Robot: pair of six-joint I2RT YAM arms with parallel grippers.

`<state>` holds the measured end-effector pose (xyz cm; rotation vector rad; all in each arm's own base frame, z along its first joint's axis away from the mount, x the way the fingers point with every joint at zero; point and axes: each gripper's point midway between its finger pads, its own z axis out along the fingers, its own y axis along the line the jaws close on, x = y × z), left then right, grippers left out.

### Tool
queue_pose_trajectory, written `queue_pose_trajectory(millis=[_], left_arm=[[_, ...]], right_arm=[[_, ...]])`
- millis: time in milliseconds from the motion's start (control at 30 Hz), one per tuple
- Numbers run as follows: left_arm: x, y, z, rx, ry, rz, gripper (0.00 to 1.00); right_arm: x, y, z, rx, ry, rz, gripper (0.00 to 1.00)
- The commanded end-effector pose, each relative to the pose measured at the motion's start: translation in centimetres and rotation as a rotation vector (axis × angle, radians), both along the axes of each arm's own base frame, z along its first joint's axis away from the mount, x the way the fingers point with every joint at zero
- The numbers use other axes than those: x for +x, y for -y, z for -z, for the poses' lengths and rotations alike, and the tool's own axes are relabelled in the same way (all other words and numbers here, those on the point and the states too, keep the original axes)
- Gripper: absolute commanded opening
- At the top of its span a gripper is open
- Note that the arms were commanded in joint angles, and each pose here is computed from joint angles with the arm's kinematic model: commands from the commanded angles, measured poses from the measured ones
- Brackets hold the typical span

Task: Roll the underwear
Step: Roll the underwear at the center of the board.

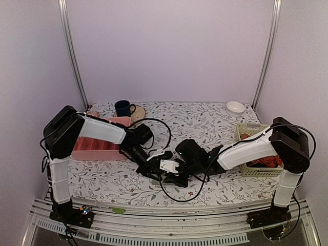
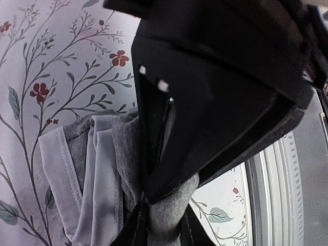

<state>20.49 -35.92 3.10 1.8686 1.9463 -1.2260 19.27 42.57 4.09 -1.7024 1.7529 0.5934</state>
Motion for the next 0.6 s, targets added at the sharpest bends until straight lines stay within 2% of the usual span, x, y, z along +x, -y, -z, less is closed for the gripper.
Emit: queue_pose_trajectory(millis=[0,200,400,567], left_arm=[[2.2,-1.3,0.1,0.032,0.105,-0.066,0.26],[4.0,-2.1,-4.3,-0.037,0.257,-0.143,0.43],[4.7,-4.0,-6.9,-0.071,0.436,-0.228,0.48],[3.4,-5.7,-8.4,-0.128,0.537,-0.274,0.52]], right_arm=[[-1.7,0.0,2.1,-0.041,-0.109,-0.031,0.00],[-1.6,0.1,0.1,0.008,-0.275,-0.007,0.00],[-1.5,0.9,-1.2,0.051,-0.562,0.041,0.00],[-1.2,2.1,0.8,0.021,-0.776,0.100,0.00]])
